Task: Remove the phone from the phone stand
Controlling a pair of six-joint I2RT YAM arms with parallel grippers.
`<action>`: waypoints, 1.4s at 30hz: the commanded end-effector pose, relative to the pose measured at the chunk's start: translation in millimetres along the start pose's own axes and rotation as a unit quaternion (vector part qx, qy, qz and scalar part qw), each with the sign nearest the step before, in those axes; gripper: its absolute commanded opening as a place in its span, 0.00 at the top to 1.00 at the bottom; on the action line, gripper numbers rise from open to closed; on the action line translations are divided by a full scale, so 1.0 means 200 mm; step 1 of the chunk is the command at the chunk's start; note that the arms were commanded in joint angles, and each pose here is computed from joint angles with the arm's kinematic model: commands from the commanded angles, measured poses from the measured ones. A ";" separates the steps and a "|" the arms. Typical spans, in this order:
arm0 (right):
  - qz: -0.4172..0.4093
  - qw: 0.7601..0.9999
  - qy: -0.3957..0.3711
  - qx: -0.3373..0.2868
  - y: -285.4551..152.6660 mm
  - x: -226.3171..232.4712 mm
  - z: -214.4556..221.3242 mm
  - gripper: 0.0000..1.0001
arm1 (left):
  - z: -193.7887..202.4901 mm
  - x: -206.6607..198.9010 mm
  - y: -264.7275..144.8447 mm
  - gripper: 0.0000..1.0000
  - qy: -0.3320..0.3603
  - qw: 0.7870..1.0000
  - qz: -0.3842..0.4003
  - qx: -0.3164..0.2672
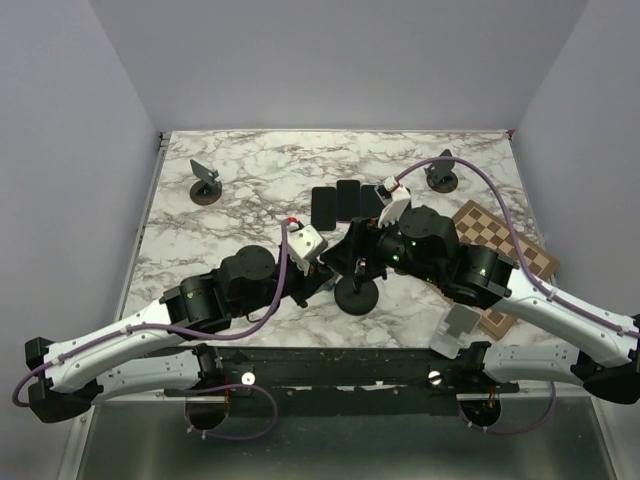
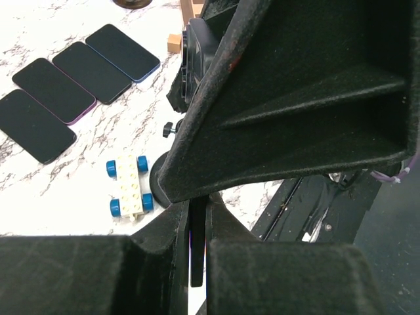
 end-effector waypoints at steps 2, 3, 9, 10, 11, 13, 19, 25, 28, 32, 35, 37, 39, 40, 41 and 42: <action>-0.057 0.996 0.012 -0.062 -0.12 0.07 -0.10 0.08 | -0.06 -0.01 -0.07 1.00 -0.078 0.995 0.003 -0.067; -0.052 0.996 0.014 -0.066 -0.13 0.06 -0.10 0.01 | -0.05 0.00 -0.07 1.00 -0.082 0.994 0.001 -0.067; -0.027 0.994 0.028 -0.104 -0.21 0.02 -0.11 0.00 | 0.00 0.03 -0.11 1.00 -0.102 0.992 -0.011 -0.069; -0.019 0.993 0.032 -0.112 -0.23 0.01 -0.11 0.00 | 0.00 0.04 -0.12 1.00 -0.106 0.992 -0.019 -0.069; -0.011 0.992 0.036 -0.121 -0.25 -0.01 -0.12 0.00 | 0.00 0.04 -0.13 1.00 -0.111 0.991 -0.026 -0.070; 0.010 0.990 0.042 -0.137 -0.29 -0.04 -0.11 0.00 | 0.00 0.07 -0.16 1.00 -0.123 0.988 -0.062 -0.066; 0.037 0.983 0.056 -0.173 -0.41 -0.11 -0.08 0.00 | 0.00 0.25 -0.25 1.00 -0.166 0.970 -0.179 0.006; 0.042 0.980 0.055 -0.184 -0.47 -0.14 -0.06 0.00 | 0.01 0.50 -0.25 1.00 -0.210 0.947 -0.228 0.079; 0.039 0.981 0.055 -0.180 -0.48 -0.14 -0.06 0.00 | -0.01 0.63 -0.19 1.00 -0.252 0.936 -0.223 0.100; 0.026 0.981 0.061 -0.181 -0.51 -0.14 -0.06 0.00 | -0.02 0.84 -0.05 1.00 -0.298 0.921 -0.218 0.122; 0.020 0.981 0.066 -0.180 -0.53 -0.14 -0.05 0.00 | -0.02 1.01 0.08 1.00 -0.338 0.909 -0.201 0.139; 0.017 0.981 0.070 -0.180 -0.55 -0.14 -0.05 0.00 | -0.02 1.12 0.17 1.00 -0.356 0.897 -0.204 0.162; 0.012 0.980 0.077 -0.183 -0.57 -0.14 -0.04 0.00 | 0.00 1.22 0.26 1.00 -0.373 0.888 -0.199 0.180; 0.008 0.980 0.079 -0.185 -0.58 -0.14 -0.04 0.00 | -0.01 1.26 0.30 1.00 -0.376 0.886 -0.197 0.186; 0.006 0.979 0.080 -0.187 -0.59 -0.15 -0.03 0.00 | -0.01 1.29 0.32 1.00 -0.373 0.887 -0.197 0.188; 0.006 0.979 0.083 -0.188 -0.60 -0.15 -0.03 0.00 | -0.03 1.33 0.35 1.00 -0.372 0.886 -0.201 0.189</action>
Point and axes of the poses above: each gripper's point midway between its finger pads, its own y axis out along the fingers, its own x axis along the line the jaws close on, z = x × y, the point moved 10 cm from there along -y, back along the fingers, and after that the axes turned 9 degrees about -y, right-handed, at the moved point
